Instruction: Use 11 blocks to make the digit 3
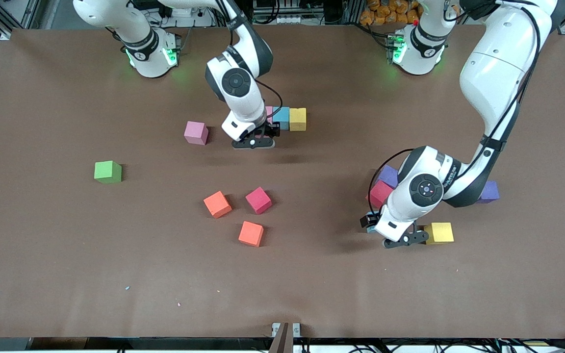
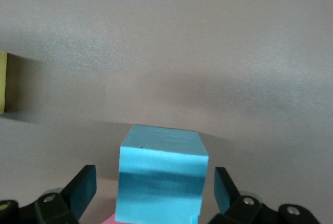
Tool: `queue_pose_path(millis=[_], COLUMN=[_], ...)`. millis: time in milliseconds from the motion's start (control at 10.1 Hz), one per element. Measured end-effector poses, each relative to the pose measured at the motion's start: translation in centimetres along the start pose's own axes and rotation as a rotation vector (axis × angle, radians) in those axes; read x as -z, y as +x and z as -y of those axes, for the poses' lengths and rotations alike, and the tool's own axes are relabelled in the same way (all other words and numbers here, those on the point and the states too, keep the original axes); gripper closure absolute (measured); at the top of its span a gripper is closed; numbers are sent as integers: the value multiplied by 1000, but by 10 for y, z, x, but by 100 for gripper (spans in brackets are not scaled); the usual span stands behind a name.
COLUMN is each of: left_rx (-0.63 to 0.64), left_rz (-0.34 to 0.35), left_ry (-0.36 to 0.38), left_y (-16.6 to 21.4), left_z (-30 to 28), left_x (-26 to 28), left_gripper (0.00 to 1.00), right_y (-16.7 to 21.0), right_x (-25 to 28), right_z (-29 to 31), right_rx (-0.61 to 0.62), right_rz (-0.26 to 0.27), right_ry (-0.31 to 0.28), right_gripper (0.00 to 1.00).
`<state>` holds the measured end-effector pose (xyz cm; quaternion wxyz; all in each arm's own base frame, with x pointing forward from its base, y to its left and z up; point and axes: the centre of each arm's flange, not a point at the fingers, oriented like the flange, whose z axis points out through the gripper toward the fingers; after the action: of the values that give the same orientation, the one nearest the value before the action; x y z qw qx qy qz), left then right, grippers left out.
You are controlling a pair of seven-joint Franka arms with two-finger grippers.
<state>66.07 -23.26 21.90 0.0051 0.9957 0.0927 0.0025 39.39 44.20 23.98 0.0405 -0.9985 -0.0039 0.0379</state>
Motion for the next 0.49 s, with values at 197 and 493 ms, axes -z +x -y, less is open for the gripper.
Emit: queue_pose_path(millis=[197,493], left_rx=[-4,-3], left_rz=[5,18], left_ry=[0,-2], left_y=[3,4], left_z=[1,-1], left_x=[-7,-19], left_gripper=[0,0], right_y=[2,-1], right_x=[-5,-21], right_z=[1,7], right_rx=[2,16], right_rz=[-2,-3], right_ry=[-9,-31], right_gripper=[40,40])
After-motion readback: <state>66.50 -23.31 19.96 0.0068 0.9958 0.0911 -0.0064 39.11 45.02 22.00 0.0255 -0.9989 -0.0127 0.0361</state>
